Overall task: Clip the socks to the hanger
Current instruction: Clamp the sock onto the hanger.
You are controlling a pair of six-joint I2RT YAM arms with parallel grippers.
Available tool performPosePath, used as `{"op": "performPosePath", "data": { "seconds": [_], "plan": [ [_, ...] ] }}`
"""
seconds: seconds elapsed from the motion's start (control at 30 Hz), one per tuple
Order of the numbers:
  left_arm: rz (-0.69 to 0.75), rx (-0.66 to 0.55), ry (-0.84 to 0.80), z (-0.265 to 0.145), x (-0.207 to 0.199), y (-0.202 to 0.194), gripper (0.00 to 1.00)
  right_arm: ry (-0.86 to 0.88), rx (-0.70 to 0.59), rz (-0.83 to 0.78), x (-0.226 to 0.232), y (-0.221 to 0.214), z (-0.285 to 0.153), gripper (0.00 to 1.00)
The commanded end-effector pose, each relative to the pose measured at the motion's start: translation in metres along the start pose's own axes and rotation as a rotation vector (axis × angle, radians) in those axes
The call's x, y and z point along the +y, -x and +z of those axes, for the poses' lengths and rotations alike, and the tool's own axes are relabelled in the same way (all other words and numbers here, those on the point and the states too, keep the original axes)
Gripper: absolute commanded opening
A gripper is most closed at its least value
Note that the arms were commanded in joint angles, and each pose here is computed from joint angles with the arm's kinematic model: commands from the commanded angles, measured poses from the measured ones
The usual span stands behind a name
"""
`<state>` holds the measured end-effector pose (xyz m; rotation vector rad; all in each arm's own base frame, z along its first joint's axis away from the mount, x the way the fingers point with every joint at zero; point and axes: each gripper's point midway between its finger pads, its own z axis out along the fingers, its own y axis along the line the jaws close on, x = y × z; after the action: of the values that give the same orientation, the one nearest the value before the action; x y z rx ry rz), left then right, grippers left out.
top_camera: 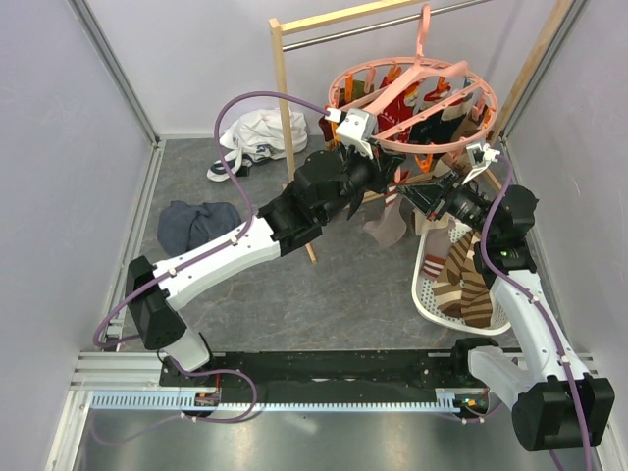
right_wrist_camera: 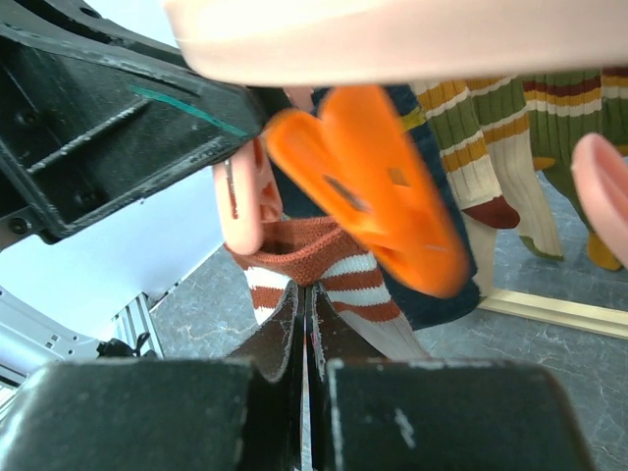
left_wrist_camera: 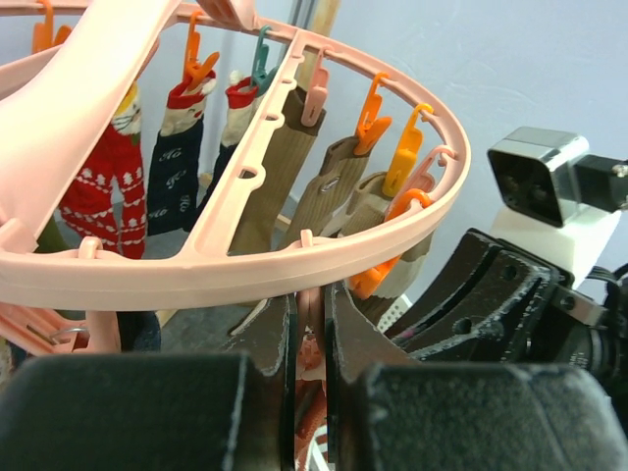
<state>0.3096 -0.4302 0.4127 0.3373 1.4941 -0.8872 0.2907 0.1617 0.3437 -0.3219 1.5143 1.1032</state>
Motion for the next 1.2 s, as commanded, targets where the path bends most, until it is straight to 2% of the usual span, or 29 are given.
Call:
{"op": "performPosePath", "data": {
  "seconds": [0.0,0.43,1.17],
  "plan": [
    [-0.071,-0.026,-0.076,-0.011,-0.019,0.019,0.02,0.037,-0.064,-0.074,0.016,0.024,0.000,0.00],
    [-0.064,-0.011,-0.050,-0.006,-0.012,0.010,0.02,0.070,-0.077,-0.092,0.028,0.030,-0.002,0.00],
    [-0.063,-0.008,-0.154,-0.009,-0.031,0.012,0.03,0.054,-0.084,-0.056,0.023,0.033,0.002,0.00]
  ]
}}
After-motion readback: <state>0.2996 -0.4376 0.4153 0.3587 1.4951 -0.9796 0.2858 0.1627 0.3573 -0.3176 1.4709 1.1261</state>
